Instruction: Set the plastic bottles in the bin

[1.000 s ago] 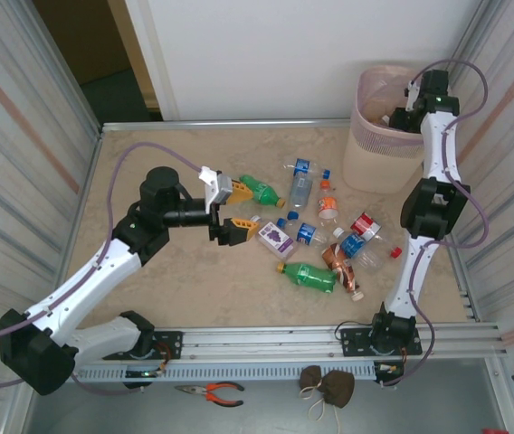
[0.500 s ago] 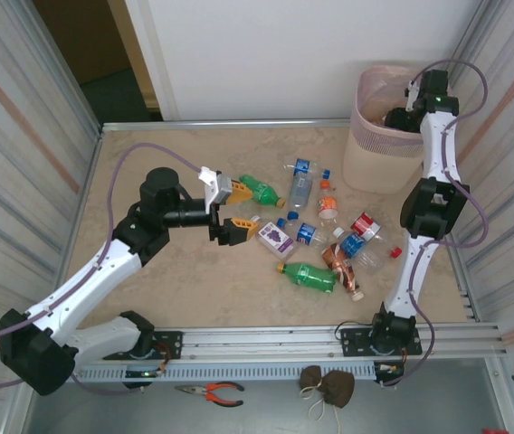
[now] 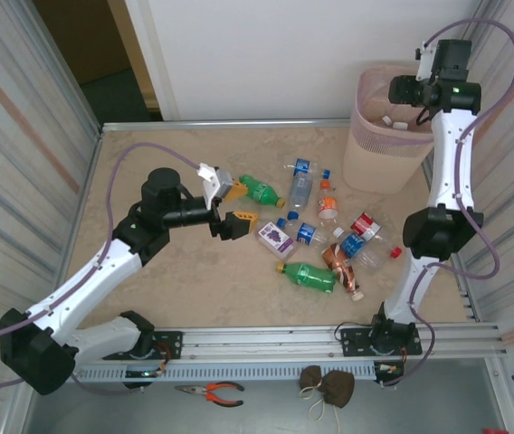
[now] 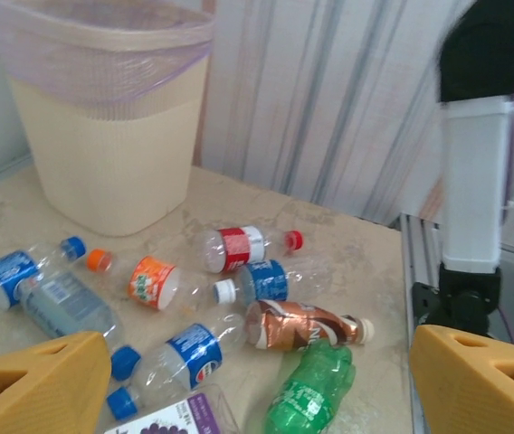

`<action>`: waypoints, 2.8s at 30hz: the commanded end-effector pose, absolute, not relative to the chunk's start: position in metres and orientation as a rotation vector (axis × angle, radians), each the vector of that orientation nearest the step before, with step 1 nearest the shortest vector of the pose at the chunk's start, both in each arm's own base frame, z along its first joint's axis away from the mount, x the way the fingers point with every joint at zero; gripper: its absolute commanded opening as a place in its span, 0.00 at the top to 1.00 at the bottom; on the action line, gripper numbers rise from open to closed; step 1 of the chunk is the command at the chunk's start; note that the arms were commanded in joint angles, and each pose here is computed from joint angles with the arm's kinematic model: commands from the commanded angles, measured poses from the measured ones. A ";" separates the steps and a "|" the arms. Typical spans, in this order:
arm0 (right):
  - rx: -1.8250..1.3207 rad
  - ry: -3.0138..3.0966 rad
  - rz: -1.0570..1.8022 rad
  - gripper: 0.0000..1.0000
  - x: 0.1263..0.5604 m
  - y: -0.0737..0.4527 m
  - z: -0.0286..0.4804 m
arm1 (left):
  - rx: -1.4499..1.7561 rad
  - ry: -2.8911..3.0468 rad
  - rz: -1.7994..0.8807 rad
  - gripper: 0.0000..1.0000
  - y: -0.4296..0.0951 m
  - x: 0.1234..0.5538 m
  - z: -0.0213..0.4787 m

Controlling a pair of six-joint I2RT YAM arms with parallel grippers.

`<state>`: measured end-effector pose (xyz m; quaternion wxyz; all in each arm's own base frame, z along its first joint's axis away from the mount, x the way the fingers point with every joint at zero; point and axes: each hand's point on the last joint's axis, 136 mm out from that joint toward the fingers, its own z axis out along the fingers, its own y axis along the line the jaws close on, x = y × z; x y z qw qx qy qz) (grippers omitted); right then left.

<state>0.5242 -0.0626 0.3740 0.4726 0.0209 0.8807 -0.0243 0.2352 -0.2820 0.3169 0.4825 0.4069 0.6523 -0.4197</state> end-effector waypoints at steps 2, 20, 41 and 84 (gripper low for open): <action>0.005 2.098 -0.028 0.28 0.498 -0.038 0.402 | 0.861 1.741 -0.964 0.14 -0.276 0.262 0.304; -0.086 2.056 0.114 0.27 0.387 0.046 0.380 | 0.106 2.230 -0.746 0.13 -0.246 0.357 0.219; -0.090 2.102 0.064 0.27 0.329 0.037 0.352 | -0.786 2.657 -0.549 0.18 -0.242 0.438 0.110; -0.137 2.101 0.023 0.26 0.323 0.034 0.347 | -1.101 2.598 -0.713 0.40 -0.259 0.481 0.070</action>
